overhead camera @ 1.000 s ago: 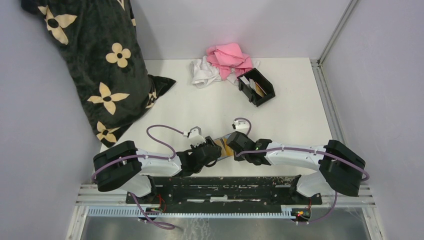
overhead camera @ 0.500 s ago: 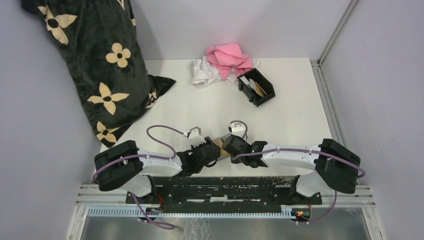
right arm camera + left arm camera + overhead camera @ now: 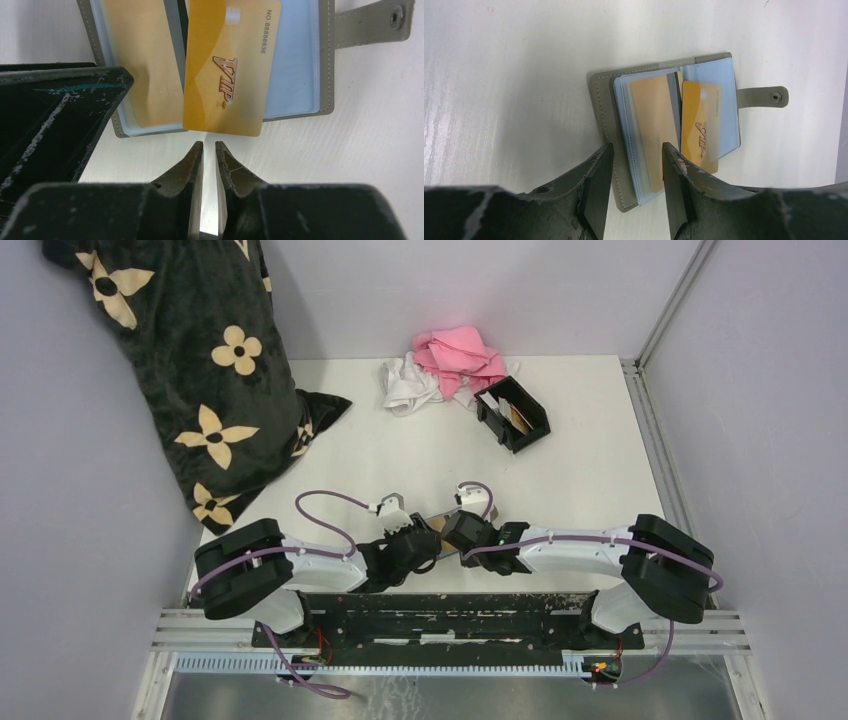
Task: Put the credit cards into the card holder
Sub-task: Insert the credit card into the card holder.
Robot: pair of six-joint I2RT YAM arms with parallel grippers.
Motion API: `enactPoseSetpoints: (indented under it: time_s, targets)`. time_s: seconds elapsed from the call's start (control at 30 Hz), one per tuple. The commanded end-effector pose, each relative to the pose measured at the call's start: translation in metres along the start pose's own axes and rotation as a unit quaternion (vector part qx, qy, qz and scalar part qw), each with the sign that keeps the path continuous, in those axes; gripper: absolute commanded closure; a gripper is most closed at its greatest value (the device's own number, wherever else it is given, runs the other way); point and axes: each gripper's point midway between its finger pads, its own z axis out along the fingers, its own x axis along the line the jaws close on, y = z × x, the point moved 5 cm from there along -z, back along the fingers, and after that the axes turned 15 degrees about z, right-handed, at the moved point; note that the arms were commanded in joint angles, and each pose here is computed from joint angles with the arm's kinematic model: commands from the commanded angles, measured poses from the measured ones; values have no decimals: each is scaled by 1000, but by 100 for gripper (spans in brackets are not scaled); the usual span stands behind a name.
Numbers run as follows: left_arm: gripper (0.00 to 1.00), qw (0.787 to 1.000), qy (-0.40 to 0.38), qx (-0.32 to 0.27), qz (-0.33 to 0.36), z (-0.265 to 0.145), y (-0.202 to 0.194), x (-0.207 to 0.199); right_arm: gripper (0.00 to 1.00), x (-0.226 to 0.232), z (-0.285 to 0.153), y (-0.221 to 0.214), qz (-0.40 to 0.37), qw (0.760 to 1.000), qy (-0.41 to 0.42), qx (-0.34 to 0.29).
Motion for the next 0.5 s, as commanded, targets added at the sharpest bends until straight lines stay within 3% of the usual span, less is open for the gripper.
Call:
enactPoseSetpoints:
  time_s: [0.0, 0.47]
  targets:
    - [51, 998, 33, 32, 31, 3, -18, 18, 80, 14, -1, 13, 9, 1000, 11, -28]
    - [52, 996, 58, 62, 41, 6, -34, 31, 80, 4, -1, 12, 6, 999, -9, -34]
